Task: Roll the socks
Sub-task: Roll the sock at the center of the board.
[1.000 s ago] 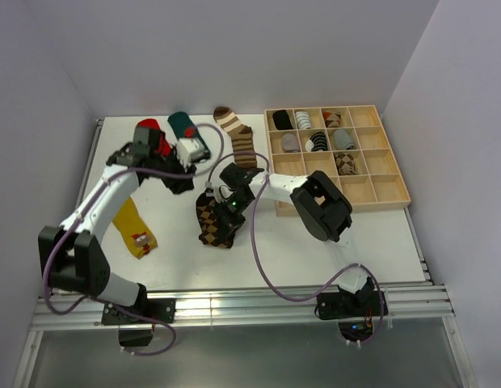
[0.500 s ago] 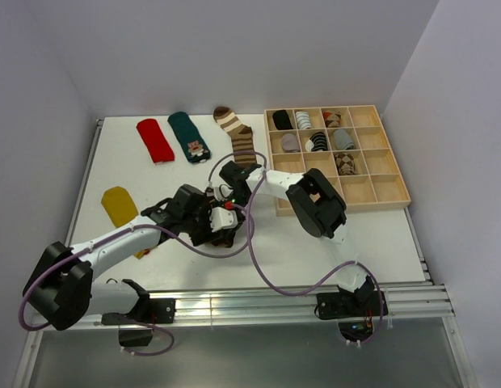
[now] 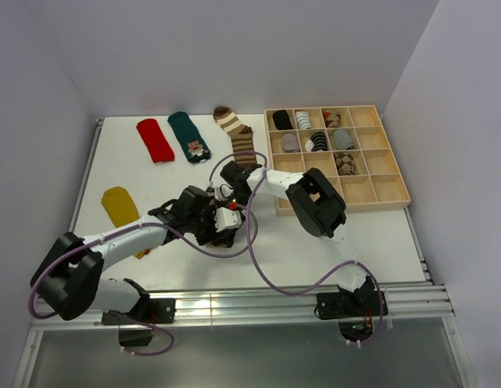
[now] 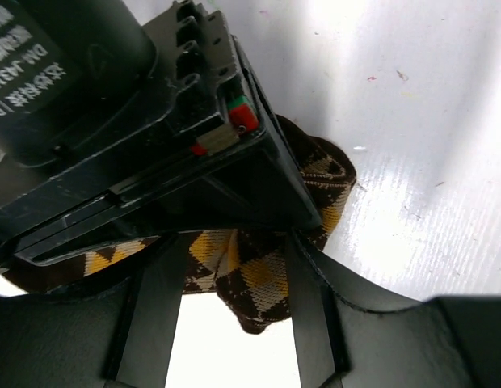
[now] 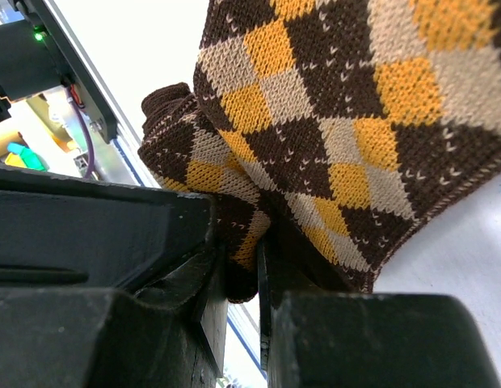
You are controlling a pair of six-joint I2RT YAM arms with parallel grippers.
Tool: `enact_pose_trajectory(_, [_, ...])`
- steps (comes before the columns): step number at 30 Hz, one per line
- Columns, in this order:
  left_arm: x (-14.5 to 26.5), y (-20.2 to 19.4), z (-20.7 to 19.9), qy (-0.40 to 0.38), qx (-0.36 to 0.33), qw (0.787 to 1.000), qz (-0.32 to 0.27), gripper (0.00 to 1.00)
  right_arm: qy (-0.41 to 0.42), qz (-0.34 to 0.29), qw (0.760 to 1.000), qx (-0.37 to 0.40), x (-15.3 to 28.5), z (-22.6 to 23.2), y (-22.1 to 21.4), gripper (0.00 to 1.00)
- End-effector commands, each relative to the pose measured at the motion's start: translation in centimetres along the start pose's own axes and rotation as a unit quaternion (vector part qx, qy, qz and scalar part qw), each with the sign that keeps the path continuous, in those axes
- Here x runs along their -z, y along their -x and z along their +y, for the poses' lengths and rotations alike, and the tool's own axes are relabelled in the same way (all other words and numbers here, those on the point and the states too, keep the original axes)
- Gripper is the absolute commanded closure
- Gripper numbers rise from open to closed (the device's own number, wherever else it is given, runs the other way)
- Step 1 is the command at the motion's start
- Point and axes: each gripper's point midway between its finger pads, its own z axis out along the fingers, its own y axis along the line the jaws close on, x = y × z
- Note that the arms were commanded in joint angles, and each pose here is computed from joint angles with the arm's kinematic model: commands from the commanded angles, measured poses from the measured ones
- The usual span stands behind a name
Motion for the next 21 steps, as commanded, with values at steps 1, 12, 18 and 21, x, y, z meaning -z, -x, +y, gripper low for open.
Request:
enact_pose_trajectory(1, [-0.3, 0.3, -1.3, -0.034, 0.009, 0.999, -0.008, 0.43, -0.075, 0.031, 0.996, -0.028, -1.3, -4.8, -2.1, 0.92])
enact_pose_trajectory(12, [0.3, 0.4, -0.5, -0.070, 0.047, 0.996, -0.007, 0.42, -0.083, 0.031, 0.996, -0.029, -1.3, -5.4, -2.4, 0.93])
enact_pose_trajectory(18, [-0.5, -0.8, -0.4, -0.076, 0.064, 0.995, 0.005, 0.43, -0.083, 0.029, 0.996, -0.029, -1.4, -5.5, -2.5, 0.93])
enact_pose_trajectory(21, [-0.8, -1.1, -0.2, -0.079, 0.076, 0.994, 0.005, 0.43, -0.084, 0.029, 0.996, -0.030, -1.3, -5.6, -2.5, 0.92])
